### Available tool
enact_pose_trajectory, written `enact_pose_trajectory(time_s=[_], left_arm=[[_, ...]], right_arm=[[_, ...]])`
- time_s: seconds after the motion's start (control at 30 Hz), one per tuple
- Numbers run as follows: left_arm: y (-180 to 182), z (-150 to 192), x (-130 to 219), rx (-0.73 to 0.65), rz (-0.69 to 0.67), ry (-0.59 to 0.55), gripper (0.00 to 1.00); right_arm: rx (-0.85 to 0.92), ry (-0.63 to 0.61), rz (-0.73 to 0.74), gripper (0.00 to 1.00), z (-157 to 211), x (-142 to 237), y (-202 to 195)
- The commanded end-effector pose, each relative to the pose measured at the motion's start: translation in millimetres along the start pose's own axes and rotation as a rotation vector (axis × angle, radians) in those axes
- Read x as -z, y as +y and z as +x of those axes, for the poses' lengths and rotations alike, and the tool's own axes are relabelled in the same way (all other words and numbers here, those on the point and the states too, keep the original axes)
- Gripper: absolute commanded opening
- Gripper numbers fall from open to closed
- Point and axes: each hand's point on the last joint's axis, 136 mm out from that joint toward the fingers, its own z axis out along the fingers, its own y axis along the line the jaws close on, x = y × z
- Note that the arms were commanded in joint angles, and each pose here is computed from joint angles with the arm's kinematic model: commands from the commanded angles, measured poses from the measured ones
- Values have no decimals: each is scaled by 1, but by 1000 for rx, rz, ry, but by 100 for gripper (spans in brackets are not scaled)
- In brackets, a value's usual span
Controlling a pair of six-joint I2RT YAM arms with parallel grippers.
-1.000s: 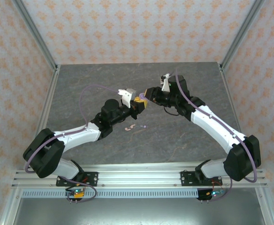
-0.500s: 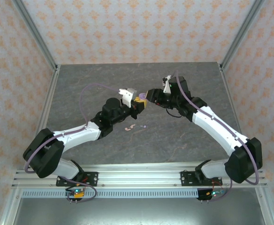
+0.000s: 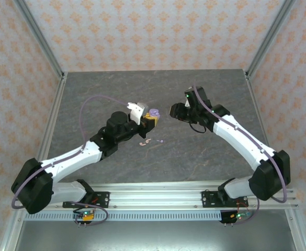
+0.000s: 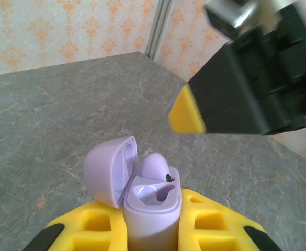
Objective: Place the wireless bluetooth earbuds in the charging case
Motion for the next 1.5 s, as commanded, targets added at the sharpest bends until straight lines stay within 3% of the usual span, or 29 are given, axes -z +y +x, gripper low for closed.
enact_pose_trajectory(time_s=[0.0,0.37,0.6,0.93,1.47], left_arm=[[-7,8,15,-40,26,33,12],[-15,4,43,-76,41,16,10],[-16,5,51,-93,46,0,11],[-17,5,54,-100,51,-3,11],[-16,6,52,-95,46,-6,11]], right_arm=[[29,108,29,47,21,-17,-10],[61,403,-46,44,96,-76,-3],[105,491,-39,36,125,-99,7],[123,564,-18,31,143,-113,3],[136,531,127,27,136,-132,-21]])
